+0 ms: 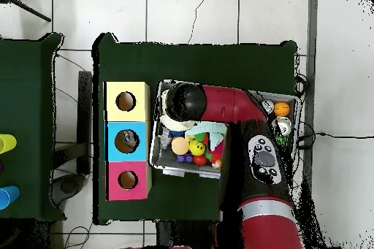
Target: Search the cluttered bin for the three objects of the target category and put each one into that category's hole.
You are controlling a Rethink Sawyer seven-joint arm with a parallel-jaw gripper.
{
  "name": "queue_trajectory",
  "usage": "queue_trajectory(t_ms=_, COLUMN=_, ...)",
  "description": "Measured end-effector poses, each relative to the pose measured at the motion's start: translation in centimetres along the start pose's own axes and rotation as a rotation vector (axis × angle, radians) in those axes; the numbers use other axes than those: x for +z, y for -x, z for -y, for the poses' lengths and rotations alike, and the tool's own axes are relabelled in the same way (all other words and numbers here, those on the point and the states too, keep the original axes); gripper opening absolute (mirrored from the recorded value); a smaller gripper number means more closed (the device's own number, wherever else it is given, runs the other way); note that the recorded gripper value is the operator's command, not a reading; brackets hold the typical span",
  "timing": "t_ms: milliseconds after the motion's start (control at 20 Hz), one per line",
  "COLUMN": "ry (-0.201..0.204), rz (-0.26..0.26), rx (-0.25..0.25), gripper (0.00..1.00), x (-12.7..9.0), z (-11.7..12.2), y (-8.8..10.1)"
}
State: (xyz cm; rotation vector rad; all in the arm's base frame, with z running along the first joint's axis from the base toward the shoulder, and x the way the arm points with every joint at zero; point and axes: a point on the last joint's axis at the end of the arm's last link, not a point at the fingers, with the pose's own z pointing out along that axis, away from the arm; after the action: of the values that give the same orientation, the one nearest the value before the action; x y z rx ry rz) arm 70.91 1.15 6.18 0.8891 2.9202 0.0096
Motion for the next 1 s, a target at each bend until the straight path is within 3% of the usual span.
queue_trajectory(t_ms=400, ry=0.015, rz=-0.008, rx=-0.005, gripper=1.00, x=0.1, z=-0.7, y=-0.3)
queue_trajectory(t_ms=700, ry=0.012, rz=-0.012, rx=0.017, gripper=1.00, x=0.4, z=0.7, y=0.5)
queue_trajectory(t_ms=1000, ry=-0.006, rz=-0.028, rx=0.043, gripper=1.00, x=2.2, z=3.4, y=1.3)
